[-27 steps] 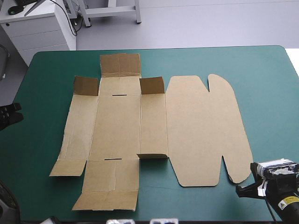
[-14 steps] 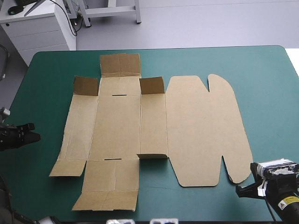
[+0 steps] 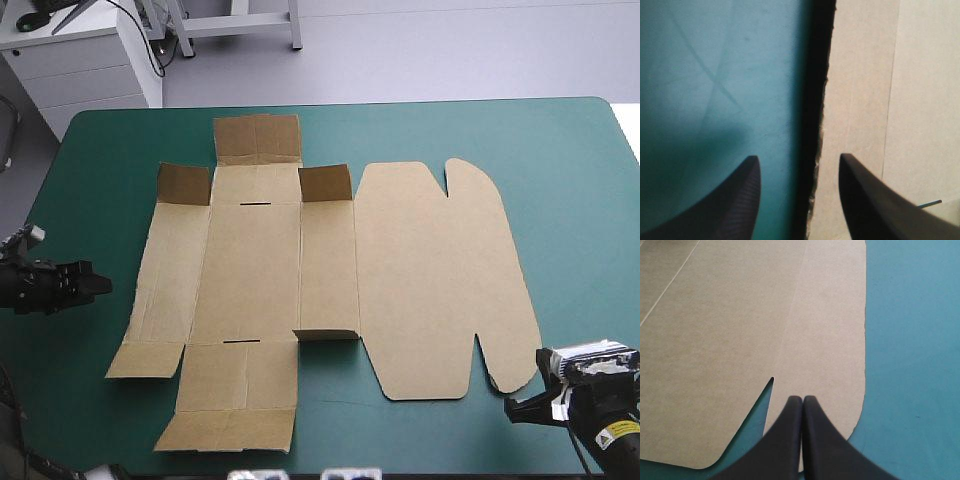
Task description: Fold the box
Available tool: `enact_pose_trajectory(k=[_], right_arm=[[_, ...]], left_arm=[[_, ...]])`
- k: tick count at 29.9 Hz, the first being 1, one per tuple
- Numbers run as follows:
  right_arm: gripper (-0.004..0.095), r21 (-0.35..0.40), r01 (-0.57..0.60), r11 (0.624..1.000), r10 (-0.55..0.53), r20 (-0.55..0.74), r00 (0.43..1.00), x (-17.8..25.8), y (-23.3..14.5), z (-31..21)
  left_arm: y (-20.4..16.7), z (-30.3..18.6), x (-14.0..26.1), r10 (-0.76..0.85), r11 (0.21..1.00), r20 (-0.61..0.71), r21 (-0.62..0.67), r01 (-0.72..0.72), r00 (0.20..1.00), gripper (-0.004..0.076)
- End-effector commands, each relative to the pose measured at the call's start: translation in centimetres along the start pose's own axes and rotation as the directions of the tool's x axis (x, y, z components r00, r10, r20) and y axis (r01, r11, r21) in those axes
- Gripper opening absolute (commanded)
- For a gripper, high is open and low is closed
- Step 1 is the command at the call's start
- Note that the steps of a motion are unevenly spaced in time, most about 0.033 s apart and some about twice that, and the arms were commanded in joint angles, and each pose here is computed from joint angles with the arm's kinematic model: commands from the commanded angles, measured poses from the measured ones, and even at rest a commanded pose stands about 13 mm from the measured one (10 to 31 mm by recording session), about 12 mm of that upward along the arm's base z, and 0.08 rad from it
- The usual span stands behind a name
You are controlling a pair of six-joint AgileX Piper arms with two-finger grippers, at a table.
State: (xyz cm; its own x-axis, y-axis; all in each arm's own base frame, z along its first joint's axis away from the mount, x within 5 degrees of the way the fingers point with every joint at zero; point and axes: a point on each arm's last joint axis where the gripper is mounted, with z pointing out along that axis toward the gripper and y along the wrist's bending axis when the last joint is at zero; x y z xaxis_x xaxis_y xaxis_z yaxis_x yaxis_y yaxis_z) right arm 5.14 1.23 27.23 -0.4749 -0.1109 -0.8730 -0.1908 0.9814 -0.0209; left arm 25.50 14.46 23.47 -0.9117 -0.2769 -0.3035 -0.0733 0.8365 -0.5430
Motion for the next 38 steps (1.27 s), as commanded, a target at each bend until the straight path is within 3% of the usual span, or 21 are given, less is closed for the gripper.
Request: enact_pose_trajectory(k=[1,17,22,25,32,38], right_arm=[[-0.0019,0.016,0.008,1.0,-0.009,0.087,0.996,-1.4,-0.1,-0.4],[-0.0019,0.016,0.008,1.0,-0.009,0.087,0.996,-1.4,-0.1,-0.4],[-0.0019,0.016,0.008,1.0,-0.009,0.087,0.996,-1.4,-0.1,-0.4],[-0.0019,0.016,0.008,1.0,-0.009,0.087,0.996,-1.4,-0.1,-0.4],[-0.0019,0.016,0.008,1.0,-0.009,0.087,0.996,-1.4,-0.1,-0.4],[-0.0019,0.016,0.008,1.0,-0.009,0.087,0.996,-1.4,-0.1,-0.4]], left_arm=[[-2.0,-0.3,-0.6,0.028,0.998,0.02,0.052,-0.029,0.999,0.042],[-2.2,4.9,-0.7,0.022,0.991,-0.133,0.135,-0.003,0.991,0.0406],[-2.1,5.3,-0.7,0.03,0.99,-0.139,0.144,-0.01,0.99,0.0233],[-2.1,5.3,-0.7,0.035,0.989,-0.138,0.144,-0.015,0.99,-0.0003],[-2.5,5.0,-0.8,0.082,0.981,-0.146,0.188,-0.054,0.986,-0.0001],[-3.4,4.2,-2.4,0.067,0.97,-0.064,0.237,-0.049,0.996,-0.0001]])
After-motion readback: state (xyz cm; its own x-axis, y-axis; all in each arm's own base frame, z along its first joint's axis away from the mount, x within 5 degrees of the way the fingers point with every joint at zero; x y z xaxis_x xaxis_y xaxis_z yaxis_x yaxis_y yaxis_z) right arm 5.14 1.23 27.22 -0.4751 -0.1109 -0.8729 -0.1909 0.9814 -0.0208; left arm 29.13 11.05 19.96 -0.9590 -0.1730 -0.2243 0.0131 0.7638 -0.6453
